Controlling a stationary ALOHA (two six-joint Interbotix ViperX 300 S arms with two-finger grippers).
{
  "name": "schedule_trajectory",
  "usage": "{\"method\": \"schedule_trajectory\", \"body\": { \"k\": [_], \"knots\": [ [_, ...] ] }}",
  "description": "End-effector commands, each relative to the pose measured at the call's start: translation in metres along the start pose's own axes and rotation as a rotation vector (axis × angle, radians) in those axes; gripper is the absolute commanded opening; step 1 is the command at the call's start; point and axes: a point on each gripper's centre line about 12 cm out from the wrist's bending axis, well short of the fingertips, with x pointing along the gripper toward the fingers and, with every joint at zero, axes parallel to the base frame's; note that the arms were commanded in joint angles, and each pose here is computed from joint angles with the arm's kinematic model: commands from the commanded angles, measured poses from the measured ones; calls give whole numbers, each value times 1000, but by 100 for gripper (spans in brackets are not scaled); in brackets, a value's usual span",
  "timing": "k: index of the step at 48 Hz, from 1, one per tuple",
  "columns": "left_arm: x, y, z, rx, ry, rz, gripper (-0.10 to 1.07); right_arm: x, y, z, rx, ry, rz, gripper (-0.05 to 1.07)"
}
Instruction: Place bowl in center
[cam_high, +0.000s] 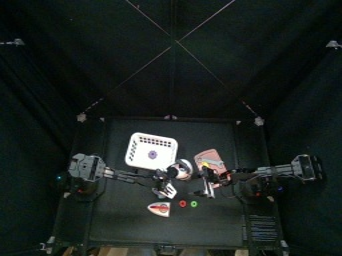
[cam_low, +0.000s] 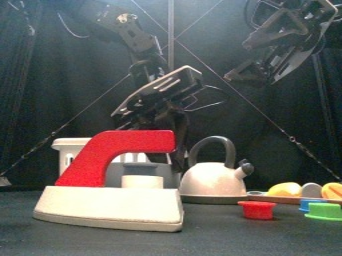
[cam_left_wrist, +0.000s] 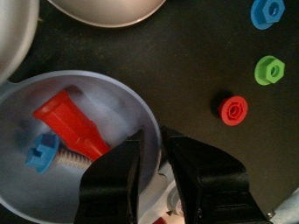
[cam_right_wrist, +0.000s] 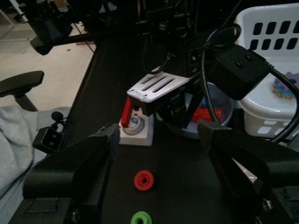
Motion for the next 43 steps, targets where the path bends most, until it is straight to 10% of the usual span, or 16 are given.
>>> {"method": "schedule_trajectory", "body": {
  "k": [1, 43],
  "knots": [
    [-17, -9, 11, -1, -41, -46, 66, -2, 2, 7, -5, -26, 10, 100],
    [-83, -11, 23, 72, -183, -128, 65, -3, 0, 5, -7, -18, 0, 100]
  ]
}}
